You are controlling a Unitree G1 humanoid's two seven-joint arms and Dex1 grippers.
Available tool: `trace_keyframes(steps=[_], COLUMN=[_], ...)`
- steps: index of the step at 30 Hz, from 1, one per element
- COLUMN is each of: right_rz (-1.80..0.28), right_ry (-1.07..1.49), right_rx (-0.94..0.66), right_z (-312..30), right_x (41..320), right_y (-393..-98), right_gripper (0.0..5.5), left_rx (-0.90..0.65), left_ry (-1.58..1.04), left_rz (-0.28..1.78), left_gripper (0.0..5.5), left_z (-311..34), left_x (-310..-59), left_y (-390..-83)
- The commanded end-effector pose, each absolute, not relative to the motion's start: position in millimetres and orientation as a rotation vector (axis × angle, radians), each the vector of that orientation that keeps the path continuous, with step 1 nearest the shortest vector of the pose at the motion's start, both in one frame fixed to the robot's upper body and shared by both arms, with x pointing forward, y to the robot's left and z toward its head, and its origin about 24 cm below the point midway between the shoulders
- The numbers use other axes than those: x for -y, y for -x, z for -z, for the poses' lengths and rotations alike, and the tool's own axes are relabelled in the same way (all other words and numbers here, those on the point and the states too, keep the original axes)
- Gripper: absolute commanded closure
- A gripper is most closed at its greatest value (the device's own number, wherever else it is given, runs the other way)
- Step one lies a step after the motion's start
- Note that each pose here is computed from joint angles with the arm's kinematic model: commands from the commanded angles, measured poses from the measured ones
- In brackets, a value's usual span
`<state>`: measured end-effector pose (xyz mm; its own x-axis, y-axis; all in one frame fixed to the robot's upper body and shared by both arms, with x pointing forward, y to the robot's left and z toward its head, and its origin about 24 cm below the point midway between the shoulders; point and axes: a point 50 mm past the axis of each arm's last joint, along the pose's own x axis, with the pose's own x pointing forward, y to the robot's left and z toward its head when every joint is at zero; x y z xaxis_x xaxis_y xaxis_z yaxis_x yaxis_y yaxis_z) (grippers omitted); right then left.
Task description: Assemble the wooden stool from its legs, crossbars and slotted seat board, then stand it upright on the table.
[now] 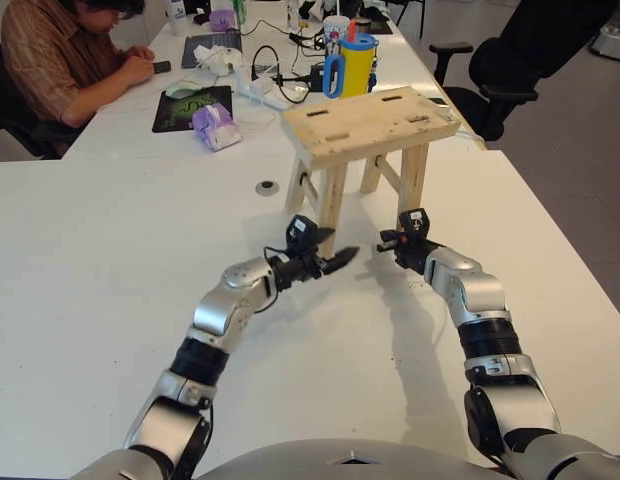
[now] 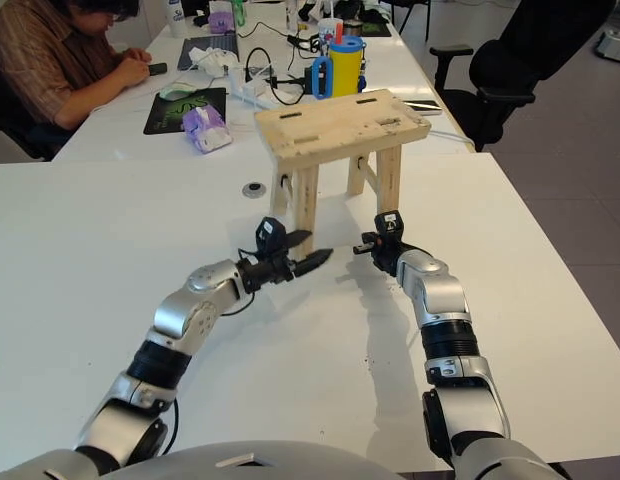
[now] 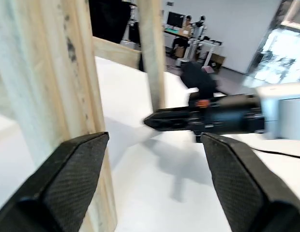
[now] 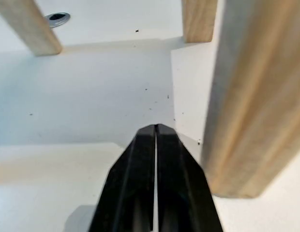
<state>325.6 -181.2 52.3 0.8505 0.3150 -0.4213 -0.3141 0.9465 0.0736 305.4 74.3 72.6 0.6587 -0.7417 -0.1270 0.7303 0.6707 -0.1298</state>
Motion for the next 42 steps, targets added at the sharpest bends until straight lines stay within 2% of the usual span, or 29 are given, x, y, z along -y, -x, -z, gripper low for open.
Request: trace_keyframes(steps=[1, 5, 10, 14, 20, 27, 34, 39, 42], right_rz=[-0.314, -0.320, -0.319, -0.225, -0.067, 0.051, -0.048, -0.263, -0.329], right_ry=[0.006, 0.003, -0.037, -0.011, -0.013, 0.024, 0.015, 0.046, 0.067], right_rx=[-0.451, -0.469, -0.411, -0.331, -0.270, -0.195, -0.149, -0.120, -0.120], right_z=[-50.7, -46.7, -55.9, -63.0, -65.1, -72.2, -73.3, -74.7, -72.8], right_x=[187.2, 191.3, 193.7, 204.5, 212.8, 216.6, 183.1, 135.7, 125.7], right_y=[-324.3, -314.6, -307.1, -307.6, -322.1, -354.3, -380.3, -387.5, -386.9], right_gripper=[5.50, 5.50, 5.50, 5.50, 5.50, 5.50, 5.50, 5.50, 5.50], left_rx=[-0.130, -0.112, -0.080, 0.057, 0.204, 0.185, 0.174, 0.168, 0.158], left_ry=[-0.092, -0.145, -0.041, 0.106, 0.175, 0.109, 0.040, 0.035, 0.027], left_rz=[0.636, 0.648, 0.754, 0.602, 0.351, 0.158, 0.087, 0.130, 0.135], left_gripper=[1.94, 1.94, 1.94, 1.94, 1.94, 1.94, 1.94, 1.94, 1.94], left_z=[-78.3, -79.6, -73.1, -93.1, -115.2, -106.4, -108.7, -102.8, -98.4], left_x=[-108.5, -114.4, -105.3, -114.6, -128.5, -148.1, -152.3, -151.8, -150.4], left_y=[-349.3, -356.3, -324.3, -314.5, -324.1, -338.0, -355.8, -349.7, -344.3])
